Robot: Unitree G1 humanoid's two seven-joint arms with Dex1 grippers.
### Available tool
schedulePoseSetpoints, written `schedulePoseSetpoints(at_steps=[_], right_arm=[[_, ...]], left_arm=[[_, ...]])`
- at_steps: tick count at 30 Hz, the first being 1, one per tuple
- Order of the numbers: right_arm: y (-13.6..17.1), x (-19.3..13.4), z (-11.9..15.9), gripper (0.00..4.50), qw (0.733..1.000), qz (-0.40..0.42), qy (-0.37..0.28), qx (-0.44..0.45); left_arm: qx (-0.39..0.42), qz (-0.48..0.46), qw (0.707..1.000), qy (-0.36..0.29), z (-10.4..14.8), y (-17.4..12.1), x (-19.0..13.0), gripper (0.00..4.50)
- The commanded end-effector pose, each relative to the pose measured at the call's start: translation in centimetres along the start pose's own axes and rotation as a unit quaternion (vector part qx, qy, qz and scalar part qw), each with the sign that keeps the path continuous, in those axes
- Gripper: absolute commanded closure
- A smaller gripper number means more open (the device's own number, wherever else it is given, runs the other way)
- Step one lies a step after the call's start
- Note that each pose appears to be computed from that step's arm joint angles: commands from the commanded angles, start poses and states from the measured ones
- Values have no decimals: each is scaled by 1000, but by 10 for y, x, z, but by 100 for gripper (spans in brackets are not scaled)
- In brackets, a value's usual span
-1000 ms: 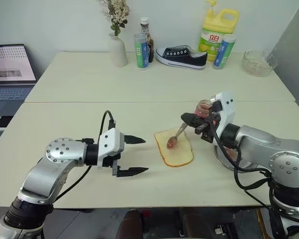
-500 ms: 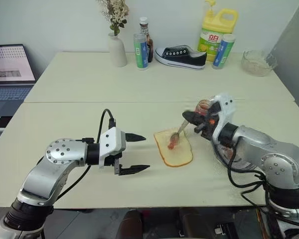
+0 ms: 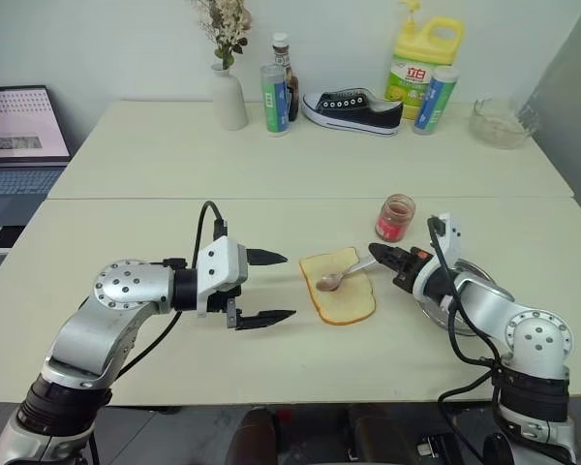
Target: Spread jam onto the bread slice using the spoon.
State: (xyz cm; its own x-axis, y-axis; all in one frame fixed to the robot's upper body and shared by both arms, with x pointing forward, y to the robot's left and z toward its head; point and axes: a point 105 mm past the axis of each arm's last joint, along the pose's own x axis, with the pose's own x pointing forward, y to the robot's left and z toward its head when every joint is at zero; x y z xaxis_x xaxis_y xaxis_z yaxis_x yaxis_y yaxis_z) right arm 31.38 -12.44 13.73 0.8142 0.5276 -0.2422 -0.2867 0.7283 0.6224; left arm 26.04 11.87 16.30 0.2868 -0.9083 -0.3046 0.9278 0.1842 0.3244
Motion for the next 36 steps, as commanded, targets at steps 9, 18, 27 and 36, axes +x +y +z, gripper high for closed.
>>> schedulePoseSetpoints(at_steps=[9, 18, 27, 36], right_arm=[[-7, -32, 44, 446, 998, -10, -53, -11], [38, -11, 32, 446, 995, 65, -41, 65], [3, -17, 7, 446, 999, 16, -1, 28], [-16, -38, 43, 446, 998, -10, -51, 23]], left_arm=[[21, -4, 1000, -9, 7, 3, 2, 0], [24, -5, 1000, -13, 10, 3, 5, 0], [23, -3, 1000, -10, 8, 1, 2, 0], [26, -6, 1000, -14, 8, 3, 4, 0]])
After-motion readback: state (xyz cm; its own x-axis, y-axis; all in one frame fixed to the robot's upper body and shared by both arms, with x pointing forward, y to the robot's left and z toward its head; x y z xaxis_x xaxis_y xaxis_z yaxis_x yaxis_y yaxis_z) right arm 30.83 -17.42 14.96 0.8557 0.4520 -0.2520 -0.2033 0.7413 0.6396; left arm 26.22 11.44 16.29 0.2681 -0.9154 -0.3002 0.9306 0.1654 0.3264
